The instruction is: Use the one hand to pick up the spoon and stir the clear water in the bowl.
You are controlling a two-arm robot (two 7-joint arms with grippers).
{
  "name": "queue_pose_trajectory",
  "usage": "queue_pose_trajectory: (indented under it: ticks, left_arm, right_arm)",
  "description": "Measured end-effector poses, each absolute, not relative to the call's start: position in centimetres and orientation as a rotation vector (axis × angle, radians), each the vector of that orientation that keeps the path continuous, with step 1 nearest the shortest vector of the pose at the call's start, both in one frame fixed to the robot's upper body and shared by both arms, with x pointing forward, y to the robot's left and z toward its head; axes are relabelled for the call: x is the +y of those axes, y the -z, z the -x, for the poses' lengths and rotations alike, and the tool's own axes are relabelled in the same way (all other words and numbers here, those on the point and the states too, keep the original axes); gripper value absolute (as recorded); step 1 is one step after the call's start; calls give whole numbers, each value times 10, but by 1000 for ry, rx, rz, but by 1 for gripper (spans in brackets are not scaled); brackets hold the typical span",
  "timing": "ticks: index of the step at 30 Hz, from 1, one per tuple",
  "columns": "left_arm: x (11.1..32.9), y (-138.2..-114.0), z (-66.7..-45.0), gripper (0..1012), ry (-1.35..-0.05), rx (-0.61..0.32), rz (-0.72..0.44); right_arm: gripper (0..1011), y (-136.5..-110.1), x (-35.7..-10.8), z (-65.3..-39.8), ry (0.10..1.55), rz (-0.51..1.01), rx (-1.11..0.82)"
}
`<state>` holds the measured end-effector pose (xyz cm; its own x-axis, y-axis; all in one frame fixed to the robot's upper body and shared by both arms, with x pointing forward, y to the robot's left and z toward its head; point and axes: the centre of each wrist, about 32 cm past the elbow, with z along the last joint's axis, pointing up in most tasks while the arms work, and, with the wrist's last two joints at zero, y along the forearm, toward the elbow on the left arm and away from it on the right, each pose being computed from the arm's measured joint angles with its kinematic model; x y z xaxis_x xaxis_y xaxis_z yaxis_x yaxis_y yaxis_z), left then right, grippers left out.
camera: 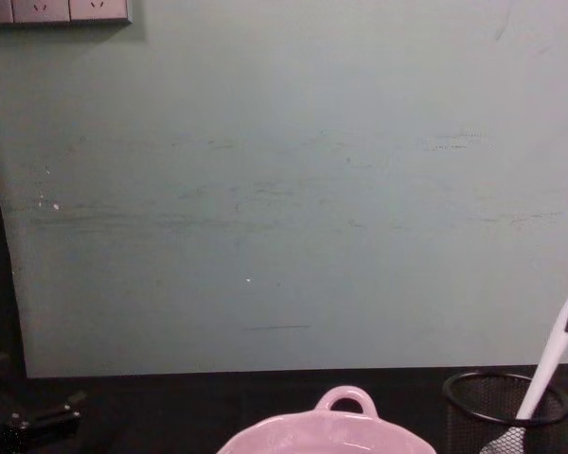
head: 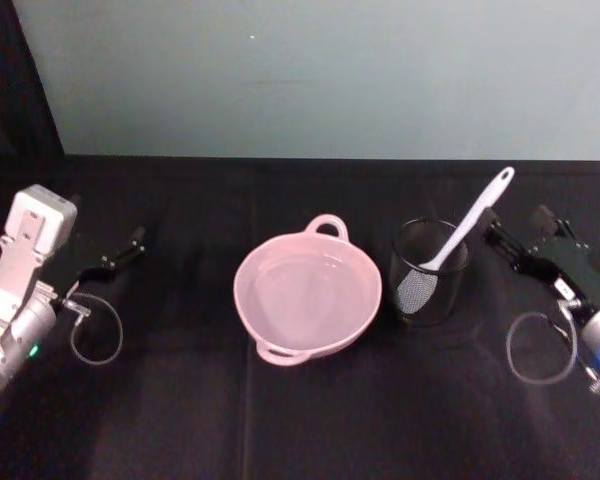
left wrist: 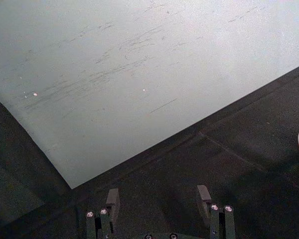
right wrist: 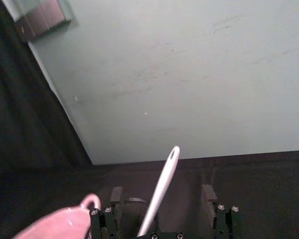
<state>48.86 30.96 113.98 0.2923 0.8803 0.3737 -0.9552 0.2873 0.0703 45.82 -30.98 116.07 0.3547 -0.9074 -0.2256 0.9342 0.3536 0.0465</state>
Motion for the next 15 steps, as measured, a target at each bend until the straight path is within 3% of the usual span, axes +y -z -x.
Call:
queue_pose_trajectory:
  ticks: [15]
  left_arm:
    - [310, -1140, -489, 1011, -1248, -285, -304]
  right_arm:
    - [1003, -1159, -315, -501, 1126, -399, 515]
